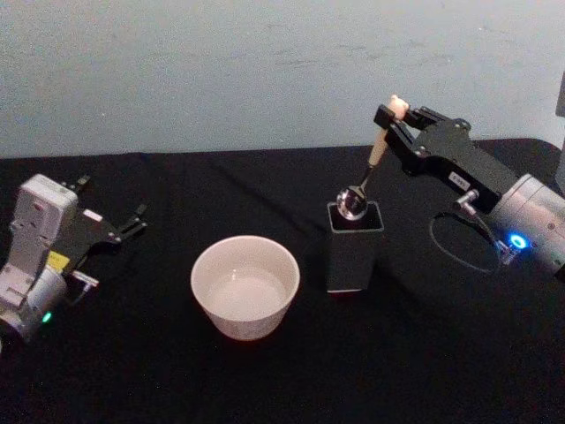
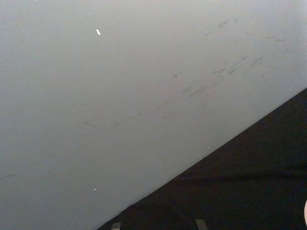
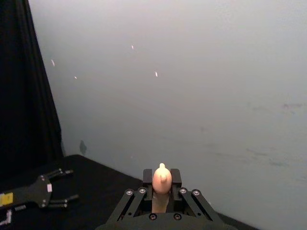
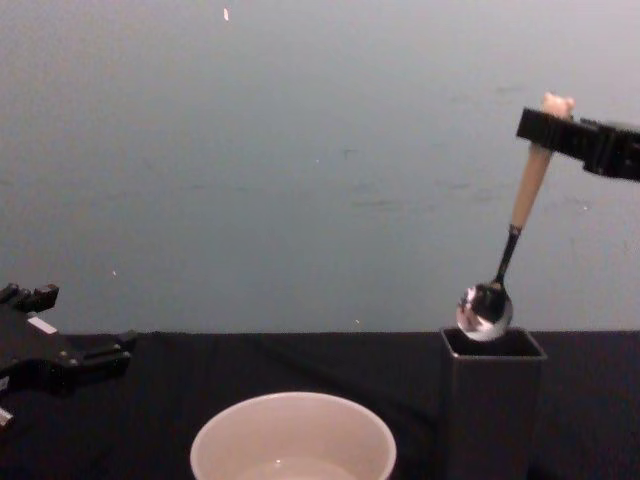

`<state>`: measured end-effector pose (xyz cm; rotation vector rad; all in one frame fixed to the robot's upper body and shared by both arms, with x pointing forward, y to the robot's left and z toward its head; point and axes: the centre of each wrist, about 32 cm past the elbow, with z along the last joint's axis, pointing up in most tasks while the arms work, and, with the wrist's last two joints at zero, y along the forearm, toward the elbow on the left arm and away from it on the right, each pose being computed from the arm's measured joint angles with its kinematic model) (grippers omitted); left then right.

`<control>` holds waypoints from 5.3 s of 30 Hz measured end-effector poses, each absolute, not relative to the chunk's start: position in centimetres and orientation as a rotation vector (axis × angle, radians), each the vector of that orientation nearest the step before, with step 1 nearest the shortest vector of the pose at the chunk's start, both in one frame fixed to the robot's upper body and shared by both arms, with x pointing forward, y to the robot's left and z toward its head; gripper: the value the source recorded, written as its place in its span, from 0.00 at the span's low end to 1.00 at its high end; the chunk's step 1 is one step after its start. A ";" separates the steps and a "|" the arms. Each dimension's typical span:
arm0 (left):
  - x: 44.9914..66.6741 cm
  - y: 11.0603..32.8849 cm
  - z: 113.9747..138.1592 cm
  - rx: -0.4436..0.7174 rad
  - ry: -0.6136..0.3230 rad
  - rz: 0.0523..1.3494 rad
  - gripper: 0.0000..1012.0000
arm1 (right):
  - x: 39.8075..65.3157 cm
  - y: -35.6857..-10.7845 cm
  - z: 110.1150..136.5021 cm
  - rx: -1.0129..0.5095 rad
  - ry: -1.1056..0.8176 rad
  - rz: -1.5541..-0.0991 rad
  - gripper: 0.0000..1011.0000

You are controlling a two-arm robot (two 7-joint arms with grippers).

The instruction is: Pick up the stirring spoon with one hand, stir inside the cup, then place it back in its original position.

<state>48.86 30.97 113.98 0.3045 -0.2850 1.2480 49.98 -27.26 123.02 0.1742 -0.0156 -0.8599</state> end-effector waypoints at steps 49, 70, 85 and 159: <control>48.9 31.0 114.0 0.304 -0.285 1.248 0.99 | 51.8 -27.0 117.2 -0.015 0.158 -0.913 0.21; 48.9 31.0 114.0 0.304 -0.285 1.248 0.99 | 51.8 -27.1 117.2 -0.015 0.157 -0.913 0.28; 48.9 31.0 114.0 0.305 -0.285 1.248 0.99 | 51.8 -27.0 117.2 -0.012 0.156 -0.912 0.73; 48.9 31.0 114.0 0.305 -0.285 1.248 0.99 | 50.4 -25.9 113.0 -0.174 0.016 -1.395 0.99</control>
